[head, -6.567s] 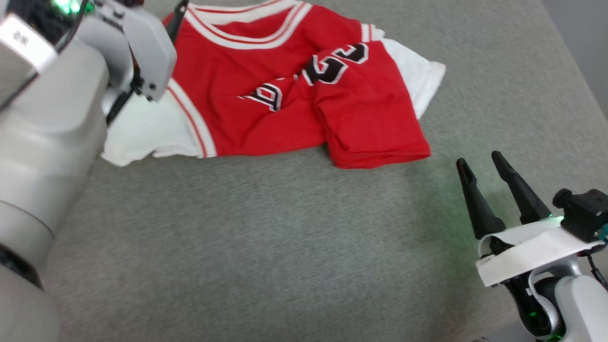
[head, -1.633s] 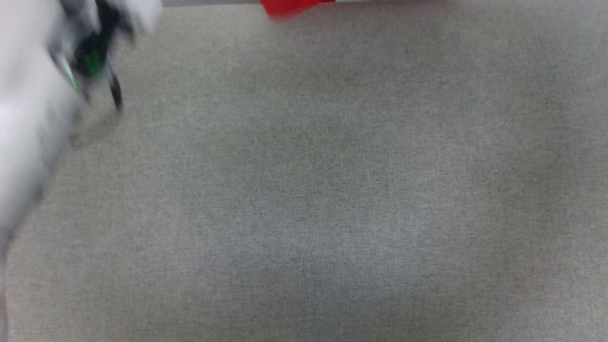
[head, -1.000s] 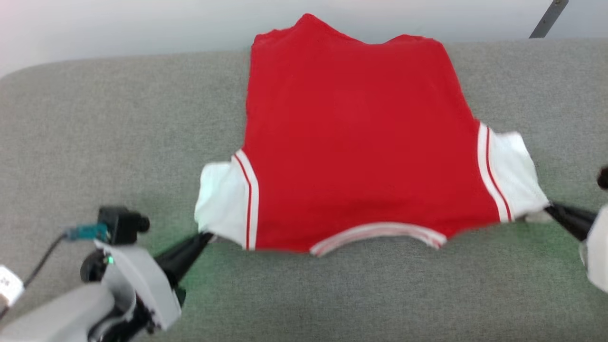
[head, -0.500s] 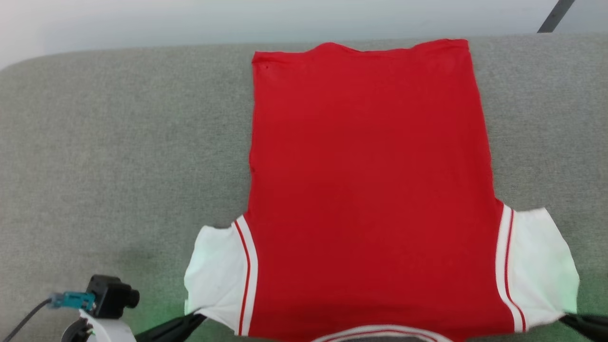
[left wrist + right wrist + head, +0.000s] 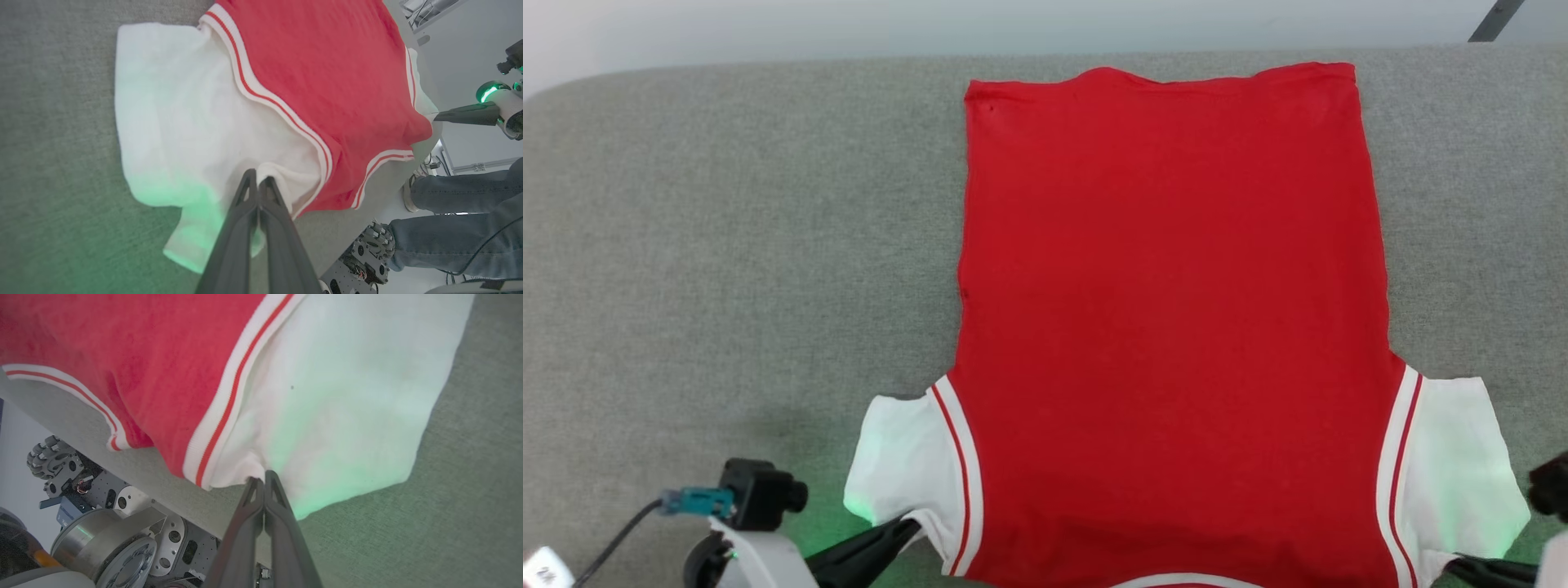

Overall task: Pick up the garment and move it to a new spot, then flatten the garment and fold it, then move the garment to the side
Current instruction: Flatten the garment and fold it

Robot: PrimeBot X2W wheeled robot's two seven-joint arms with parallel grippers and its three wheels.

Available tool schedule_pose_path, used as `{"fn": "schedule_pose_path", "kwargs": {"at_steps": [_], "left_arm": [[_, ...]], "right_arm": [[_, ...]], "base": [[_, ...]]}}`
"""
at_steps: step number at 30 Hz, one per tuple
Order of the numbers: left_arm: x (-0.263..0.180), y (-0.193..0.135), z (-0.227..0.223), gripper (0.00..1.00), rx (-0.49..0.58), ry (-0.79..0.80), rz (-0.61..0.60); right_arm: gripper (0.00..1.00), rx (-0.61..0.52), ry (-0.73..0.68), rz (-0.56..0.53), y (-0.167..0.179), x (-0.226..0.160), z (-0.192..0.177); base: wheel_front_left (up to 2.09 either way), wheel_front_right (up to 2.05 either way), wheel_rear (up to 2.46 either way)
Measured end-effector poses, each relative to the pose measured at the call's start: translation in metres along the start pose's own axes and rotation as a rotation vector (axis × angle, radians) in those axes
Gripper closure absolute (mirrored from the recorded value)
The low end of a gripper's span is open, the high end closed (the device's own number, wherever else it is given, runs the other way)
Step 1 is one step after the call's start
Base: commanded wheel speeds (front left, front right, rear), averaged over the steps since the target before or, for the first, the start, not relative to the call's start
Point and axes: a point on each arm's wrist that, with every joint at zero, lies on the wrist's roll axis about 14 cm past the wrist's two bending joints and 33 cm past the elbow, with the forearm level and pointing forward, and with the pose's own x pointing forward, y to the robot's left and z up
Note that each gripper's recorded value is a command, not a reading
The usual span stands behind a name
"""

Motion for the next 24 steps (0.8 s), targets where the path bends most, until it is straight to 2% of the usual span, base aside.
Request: {"fn": "schedule_pose_path", "kwargs": {"at_steps": [7,17,18,19,20,21,24], "left_arm": [[0.015,0.021,-0.015,1.0,0.04,0.028,0.066],[0.029,0.029,-0.026,1.0,0.055,0.042,0.065],[0.03,0.029,-0.026,1.0,0.056,0.043,0.064],[0.03,0.03,-0.026,1.0,0.057,0.044,0.063],[0.031,0.029,-0.026,1.0,0.06,0.043,0.059],[0.032,0.029,-0.025,1.0,0.064,0.037,0.057],[0.032,0.026,-0.021,1.0,0.074,0.019,0.054]], "right_arm": [[1.0,-0.02,0.023,-0.023,0.002,0.022,-0.002],[1.0,-0.069,0.058,-0.052,-0.006,0.044,-0.012],[0.82,-0.067,0.05,-0.051,-0.006,0.045,-0.012],[0.47,-0.068,0.038,-0.052,-0.006,0.045,-0.011],[0.03,-0.069,0.021,-0.056,-0.007,0.045,-0.01],[0.0,-0.075,0.005,-0.061,-0.008,0.044,-0.008],[0.0,-0.094,-0.049,-0.064,-0.006,0.039,0.004]], "base": [[0.0,0.0,0.0],[0.0,0.0,0.0],[0.0,0.0,0.0],[0.0,0.0,0.0],[0.0,0.0,0.0],[0.0,0.0,0.0],[0.0,0.0,0.0]]}}
